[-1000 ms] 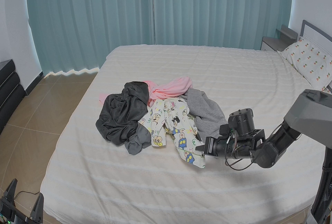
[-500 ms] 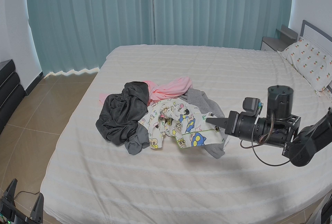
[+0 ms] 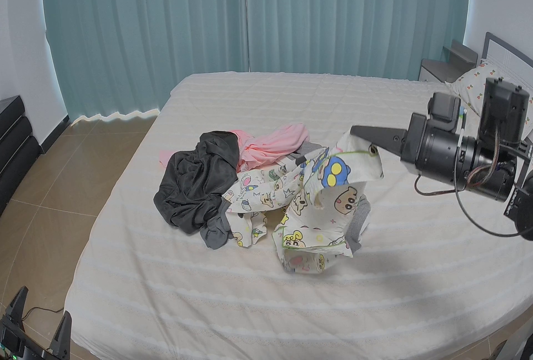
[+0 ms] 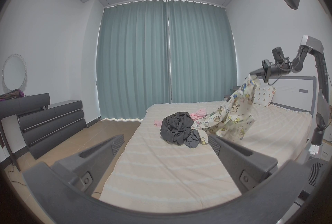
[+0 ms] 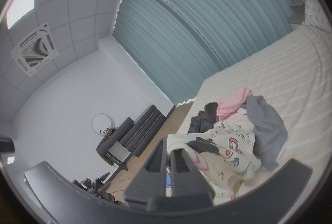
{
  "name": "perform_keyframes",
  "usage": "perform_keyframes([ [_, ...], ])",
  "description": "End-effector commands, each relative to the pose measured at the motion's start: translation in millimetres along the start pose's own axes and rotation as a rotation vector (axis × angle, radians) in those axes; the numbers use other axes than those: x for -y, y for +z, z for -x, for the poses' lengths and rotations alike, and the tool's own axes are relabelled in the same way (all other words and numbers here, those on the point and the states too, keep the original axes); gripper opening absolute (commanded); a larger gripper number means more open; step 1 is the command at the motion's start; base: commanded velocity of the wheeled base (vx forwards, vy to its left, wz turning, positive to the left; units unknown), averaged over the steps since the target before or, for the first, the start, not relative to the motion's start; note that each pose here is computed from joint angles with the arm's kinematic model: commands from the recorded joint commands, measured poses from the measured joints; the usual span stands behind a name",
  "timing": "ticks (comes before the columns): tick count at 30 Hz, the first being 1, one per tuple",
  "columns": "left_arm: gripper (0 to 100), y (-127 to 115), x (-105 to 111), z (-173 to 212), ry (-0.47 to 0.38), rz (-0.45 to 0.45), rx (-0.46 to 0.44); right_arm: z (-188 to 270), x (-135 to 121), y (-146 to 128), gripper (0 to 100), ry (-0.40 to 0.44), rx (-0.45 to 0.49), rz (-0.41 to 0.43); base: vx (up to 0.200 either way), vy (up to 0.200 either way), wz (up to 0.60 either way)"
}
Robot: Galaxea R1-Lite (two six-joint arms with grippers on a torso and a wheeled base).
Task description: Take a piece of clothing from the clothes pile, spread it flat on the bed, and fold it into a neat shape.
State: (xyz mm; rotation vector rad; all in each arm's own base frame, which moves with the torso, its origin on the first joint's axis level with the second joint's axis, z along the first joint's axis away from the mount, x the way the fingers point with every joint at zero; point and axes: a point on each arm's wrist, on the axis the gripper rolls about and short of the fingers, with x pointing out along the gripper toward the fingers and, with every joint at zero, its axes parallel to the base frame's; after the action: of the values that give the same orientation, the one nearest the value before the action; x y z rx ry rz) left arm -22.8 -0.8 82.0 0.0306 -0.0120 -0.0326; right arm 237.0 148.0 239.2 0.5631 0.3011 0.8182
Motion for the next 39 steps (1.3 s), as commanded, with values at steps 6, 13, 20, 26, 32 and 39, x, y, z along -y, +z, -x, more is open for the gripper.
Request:
perform_keyframes([
  [6,100,132.4,-2.3,-23.0,-0.14,0.211,0.065,2.7,-40.7,40.3,0,0.126,0.079,0.05,0.0,0.0,0.0],
  [13,100,101.8,13.4,-107.1,-0.512,0.031,-0.375,-1.6,-74.1,57.6,0,0.219,0.079,0.064,0.0,0.0,0.0],
  [20,100,75.7,63.3,-177.1,-0.641,-0.05,-0.552,-5.3,-103.5,57.2,0,0.288,0.036,0.062,0.0,0.0,0.0],
  [26,100,46.1,121.5,-211.7,-0.602,0.056,-0.558,-19.8,-104.9,53.4,0,0.279,0.025,0.053,0.0,0.0,0.0],
  [32,100,6.1,164.9,-220.4,-0.467,0.074,-0.589,-21.5,-106.2,52.4,0,0.267,0.032,0.052,0.0,0.0,0.0],
  [39,100,-14.9,190.0,-221.4,-0.406,0.109,-0.559,-17.9,-107.1,53.8,0,0.269,0.037,0.052,0.0,0.0,0.0],
])
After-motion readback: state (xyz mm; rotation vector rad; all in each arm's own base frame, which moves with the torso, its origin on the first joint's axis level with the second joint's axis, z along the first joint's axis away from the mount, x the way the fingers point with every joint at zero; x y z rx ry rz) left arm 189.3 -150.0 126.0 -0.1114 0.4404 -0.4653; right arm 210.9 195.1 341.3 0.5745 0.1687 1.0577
